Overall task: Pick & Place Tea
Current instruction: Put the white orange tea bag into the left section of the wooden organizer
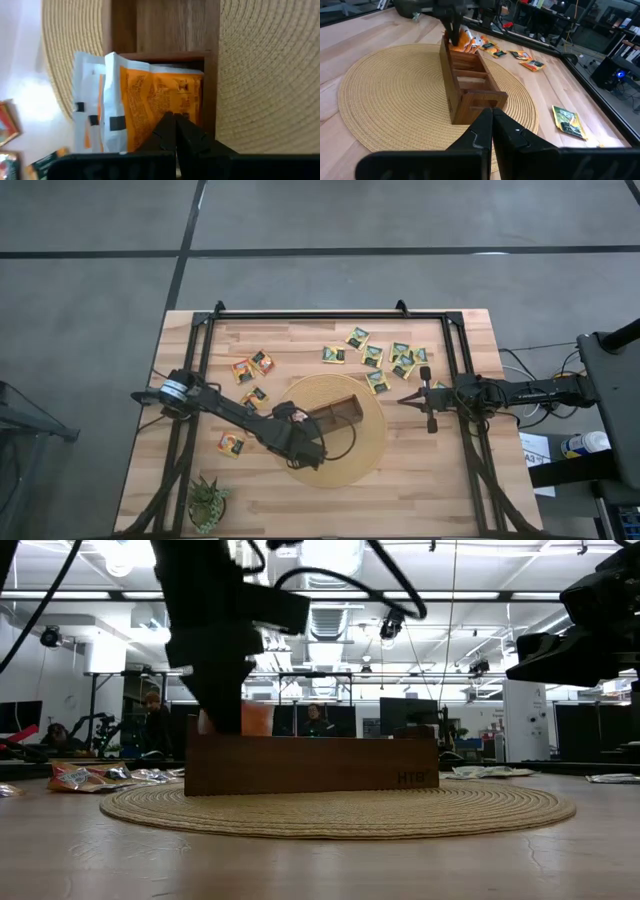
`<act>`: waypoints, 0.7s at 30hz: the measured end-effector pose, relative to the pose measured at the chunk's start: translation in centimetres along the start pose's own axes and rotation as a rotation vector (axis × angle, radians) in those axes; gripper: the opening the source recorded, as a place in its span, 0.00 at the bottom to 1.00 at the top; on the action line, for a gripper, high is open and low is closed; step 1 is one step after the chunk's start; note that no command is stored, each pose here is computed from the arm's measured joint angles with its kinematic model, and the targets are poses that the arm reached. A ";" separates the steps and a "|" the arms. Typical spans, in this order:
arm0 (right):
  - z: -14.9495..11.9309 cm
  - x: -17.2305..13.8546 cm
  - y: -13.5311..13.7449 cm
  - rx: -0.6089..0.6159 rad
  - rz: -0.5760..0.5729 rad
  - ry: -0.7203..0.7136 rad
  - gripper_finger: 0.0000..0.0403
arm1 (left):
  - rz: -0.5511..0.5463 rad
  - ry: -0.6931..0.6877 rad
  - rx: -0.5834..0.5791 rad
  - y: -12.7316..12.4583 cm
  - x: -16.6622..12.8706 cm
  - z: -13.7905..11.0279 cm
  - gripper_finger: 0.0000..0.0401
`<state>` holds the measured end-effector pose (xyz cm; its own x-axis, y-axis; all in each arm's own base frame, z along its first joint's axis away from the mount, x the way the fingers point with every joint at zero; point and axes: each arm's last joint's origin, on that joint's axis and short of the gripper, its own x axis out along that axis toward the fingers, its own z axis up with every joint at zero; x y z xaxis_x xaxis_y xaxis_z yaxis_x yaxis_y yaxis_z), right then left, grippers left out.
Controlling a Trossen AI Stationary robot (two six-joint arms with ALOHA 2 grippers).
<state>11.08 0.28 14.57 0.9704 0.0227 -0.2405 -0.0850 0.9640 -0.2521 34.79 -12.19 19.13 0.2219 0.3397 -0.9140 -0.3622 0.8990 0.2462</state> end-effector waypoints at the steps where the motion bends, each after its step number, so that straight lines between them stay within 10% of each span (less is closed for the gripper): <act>1: 0.0 0.0 0.0 0.000 0.000 0.000 0.02 | -0.002 -0.003 -0.003 0.0 0.3 -0.1 0.00; 21: 0.0 0.0 0.0 0.000 0.000 0.000 0.02 | -0.054 -0.013 -0.009 -0.1 -2.0 1.3 0.00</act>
<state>11.08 0.28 14.56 0.9703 0.0229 -0.2407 -0.0852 0.9639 -0.2521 35.59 -12.60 21.35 0.2530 0.2944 -0.9216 -0.3574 0.9136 0.1937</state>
